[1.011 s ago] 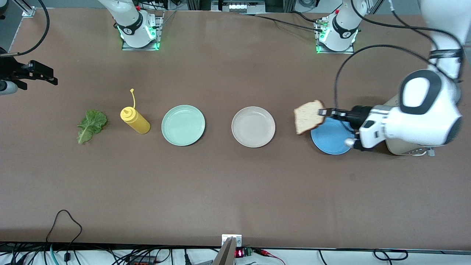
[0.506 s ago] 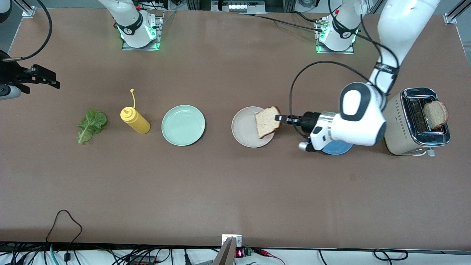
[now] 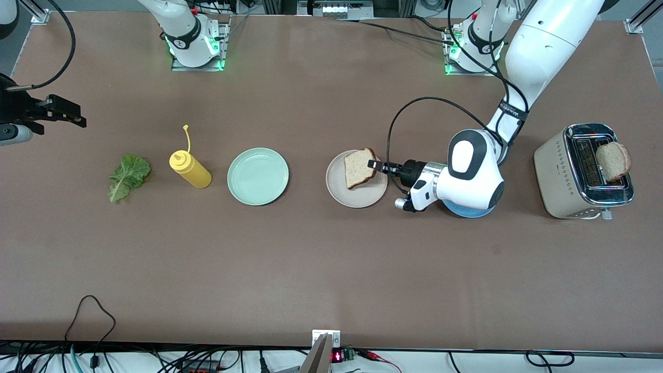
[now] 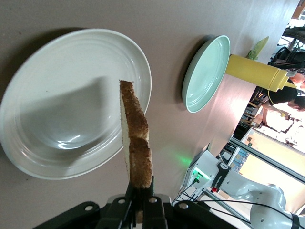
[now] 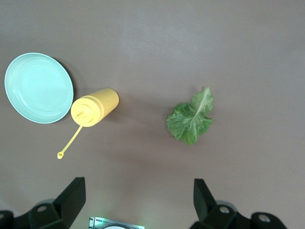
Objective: Make sandwich in beige plate with both arms
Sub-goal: 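Open the left gripper on the bread while the right gripper approaches the mustard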
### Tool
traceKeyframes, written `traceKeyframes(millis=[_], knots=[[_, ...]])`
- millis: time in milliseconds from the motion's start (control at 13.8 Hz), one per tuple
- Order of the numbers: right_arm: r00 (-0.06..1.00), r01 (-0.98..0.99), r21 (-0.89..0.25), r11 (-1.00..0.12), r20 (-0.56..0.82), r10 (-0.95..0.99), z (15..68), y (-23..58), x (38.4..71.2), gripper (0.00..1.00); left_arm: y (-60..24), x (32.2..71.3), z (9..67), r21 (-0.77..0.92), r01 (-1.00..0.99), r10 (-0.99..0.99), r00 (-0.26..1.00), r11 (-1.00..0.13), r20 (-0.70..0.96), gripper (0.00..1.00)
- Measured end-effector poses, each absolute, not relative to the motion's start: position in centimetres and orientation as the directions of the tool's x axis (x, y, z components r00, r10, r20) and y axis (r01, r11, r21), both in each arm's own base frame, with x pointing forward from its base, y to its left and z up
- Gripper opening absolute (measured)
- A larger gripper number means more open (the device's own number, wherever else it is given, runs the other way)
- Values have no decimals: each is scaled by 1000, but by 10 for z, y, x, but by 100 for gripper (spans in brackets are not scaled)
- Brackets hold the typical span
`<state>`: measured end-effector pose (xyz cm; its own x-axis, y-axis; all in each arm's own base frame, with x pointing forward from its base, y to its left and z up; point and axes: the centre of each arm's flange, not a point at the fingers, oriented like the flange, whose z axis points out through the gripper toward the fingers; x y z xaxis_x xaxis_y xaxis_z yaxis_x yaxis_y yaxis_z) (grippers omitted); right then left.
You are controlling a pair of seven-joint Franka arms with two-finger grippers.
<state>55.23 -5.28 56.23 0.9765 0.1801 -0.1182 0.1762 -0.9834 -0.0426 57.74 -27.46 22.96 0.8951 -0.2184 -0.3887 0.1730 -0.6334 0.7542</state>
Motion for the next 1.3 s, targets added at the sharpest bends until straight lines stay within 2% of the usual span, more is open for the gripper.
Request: traceKeyframes(millis=[289, 867, 939, 1011, 1300], knots=[[976, 170, -46, -984, -131, 175, 555, -56, 555, 100, -275, 577, 221, 788, 159, -239, 901, -595, -362, 7], [952, 185, -78, -980, -234, 198, 508, -56, 567, 100, -275, 574, 194, 810, 160, -251, 902, -564, -352, 7], [940, 211, -94, -973, -254, 229, 505, -55, 563, 100, -275, 573, 191, 810, 162, -252, 901, -563, -355, 11], [926, 245, -111, -963, -267, 266, 501, -56, 561, 100, -275, 573, 188, 810, 164, -252, 899, -563, -358, 20], [875, 375, -177, -910, -256, 411, 482, -78, 554, 100, -271, 574, 180, 806, 170, -239, 903, -567, -358, 63]])
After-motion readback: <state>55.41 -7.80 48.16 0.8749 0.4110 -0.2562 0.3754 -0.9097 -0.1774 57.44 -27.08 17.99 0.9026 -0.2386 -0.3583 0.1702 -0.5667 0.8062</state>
